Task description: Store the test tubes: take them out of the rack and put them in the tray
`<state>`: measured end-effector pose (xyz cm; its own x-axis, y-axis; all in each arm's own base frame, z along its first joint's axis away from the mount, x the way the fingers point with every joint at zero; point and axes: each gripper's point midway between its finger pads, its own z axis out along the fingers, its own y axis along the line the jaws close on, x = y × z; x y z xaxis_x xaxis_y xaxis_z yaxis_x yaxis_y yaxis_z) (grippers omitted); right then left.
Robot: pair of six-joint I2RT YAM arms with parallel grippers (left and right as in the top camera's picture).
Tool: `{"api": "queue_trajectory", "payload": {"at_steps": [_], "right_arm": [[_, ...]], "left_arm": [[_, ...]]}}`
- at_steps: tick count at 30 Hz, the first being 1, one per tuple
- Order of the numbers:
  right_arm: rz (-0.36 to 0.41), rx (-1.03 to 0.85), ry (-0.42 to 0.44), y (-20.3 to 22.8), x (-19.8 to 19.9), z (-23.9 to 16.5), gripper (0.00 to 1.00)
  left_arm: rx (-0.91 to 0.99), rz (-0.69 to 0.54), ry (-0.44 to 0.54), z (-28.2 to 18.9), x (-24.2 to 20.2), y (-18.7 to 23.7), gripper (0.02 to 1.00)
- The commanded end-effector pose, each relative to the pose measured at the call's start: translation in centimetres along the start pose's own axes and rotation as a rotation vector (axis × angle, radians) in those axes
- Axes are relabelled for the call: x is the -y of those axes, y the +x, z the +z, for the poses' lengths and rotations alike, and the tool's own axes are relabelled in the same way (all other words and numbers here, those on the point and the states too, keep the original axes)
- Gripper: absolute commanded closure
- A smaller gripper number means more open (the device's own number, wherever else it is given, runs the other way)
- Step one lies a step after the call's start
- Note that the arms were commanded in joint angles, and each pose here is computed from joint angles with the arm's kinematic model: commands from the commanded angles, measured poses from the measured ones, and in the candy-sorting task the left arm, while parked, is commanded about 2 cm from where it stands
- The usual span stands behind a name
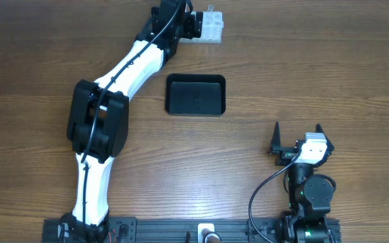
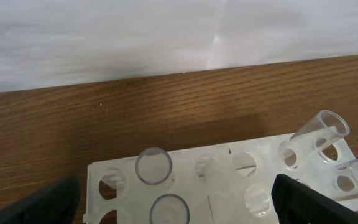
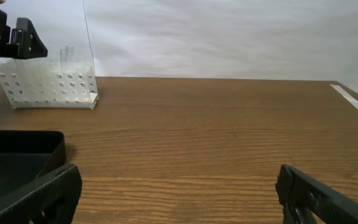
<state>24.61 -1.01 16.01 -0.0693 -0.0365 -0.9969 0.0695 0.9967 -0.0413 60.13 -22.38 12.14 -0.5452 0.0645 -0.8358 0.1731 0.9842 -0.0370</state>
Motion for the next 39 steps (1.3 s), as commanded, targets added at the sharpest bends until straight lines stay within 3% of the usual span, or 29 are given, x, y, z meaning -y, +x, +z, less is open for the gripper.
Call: {"api": "queue_trajectory", "payload": {"at_steps": [1, 12, 39], "right_arm": [[-0.004, -0.001, 0.0, 0.17, 0.05, -0.01, 0.009], [-0.004, -0.001, 0.0, 0.17, 0.05, -0.01, 0.007], [-0.004, -0.001, 0.0, 0.17, 0.05, -0.01, 0.009]], "left_arm": [[0.009, -0.018, -0.011, 1.17, -0.46, 0.25, 0.036], [0.017, -0.023, -0.008, 1.45, -0.4, 0.3, 0.086], [0.024, -0.069, -0.006, 1.67, -0.36, 0.3, 0.796]]}}
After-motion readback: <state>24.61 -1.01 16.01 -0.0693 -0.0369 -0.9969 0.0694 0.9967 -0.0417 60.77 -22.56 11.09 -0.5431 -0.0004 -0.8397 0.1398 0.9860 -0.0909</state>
